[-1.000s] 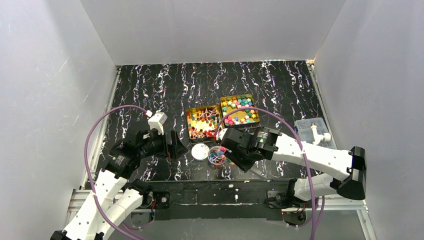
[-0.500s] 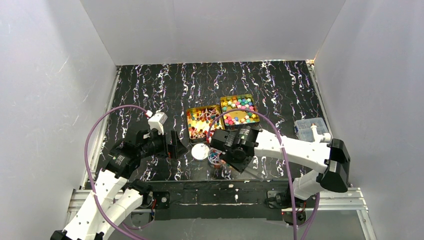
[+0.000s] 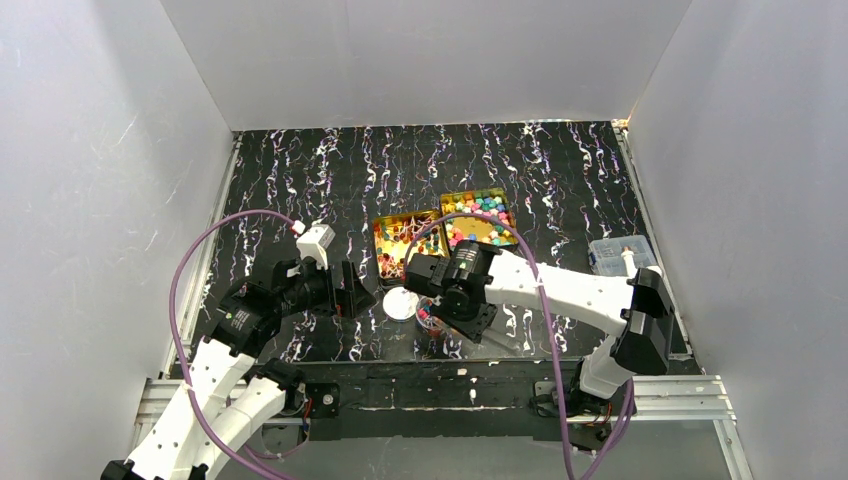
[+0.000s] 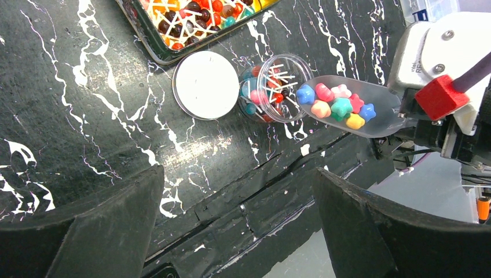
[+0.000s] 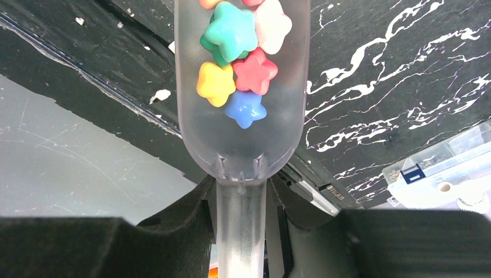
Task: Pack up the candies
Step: Place the fake candies in the packing bottle.
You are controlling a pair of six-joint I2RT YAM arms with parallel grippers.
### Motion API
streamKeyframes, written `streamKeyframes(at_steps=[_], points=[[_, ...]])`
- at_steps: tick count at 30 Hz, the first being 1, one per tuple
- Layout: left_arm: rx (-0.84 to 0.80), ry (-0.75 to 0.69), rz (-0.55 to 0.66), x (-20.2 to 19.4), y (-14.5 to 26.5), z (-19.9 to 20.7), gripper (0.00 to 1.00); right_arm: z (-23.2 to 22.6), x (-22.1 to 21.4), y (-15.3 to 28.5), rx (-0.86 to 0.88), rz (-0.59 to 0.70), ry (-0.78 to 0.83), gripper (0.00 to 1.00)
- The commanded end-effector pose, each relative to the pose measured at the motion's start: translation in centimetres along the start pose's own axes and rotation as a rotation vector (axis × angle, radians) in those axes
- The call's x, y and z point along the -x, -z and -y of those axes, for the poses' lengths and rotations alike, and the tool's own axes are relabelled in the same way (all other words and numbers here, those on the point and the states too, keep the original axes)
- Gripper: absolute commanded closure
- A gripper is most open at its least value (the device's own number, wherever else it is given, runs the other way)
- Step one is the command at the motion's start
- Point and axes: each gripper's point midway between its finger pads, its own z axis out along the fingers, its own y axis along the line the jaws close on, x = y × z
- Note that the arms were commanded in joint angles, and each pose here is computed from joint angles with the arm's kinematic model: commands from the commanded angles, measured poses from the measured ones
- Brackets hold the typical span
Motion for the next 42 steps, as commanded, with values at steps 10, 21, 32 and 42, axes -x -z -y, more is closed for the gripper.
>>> streamKeyframes(at_steps=[10, 21, 32, 42], points=[[-0.013, -0.008, -0.008, -0.4, -0.1, 0.0, 0.02, 0.2, 0.2, 1.7, -0.005, -0.030, 0.010, 0.99], [-0.024, -0.006, -0.021, -0.5, -0.2, 0.2, 0.02, 0.0, 0.1, 1.2, 0.026, -0.065, -0.022, 0.99], [-0.040, -0.009, -0.032, -0.6, -0.3, 0.4, 0.02, -0.3, -0.2, 0.5, 0.123, -0.126, -0.061, 0.99], [-0.056, -0.009, -0.039, -0.7, -0.3, 0.7, 0.02, -0.9, 0.1, -0.1, 0.264, -0.192, -0.096, 0.99]])
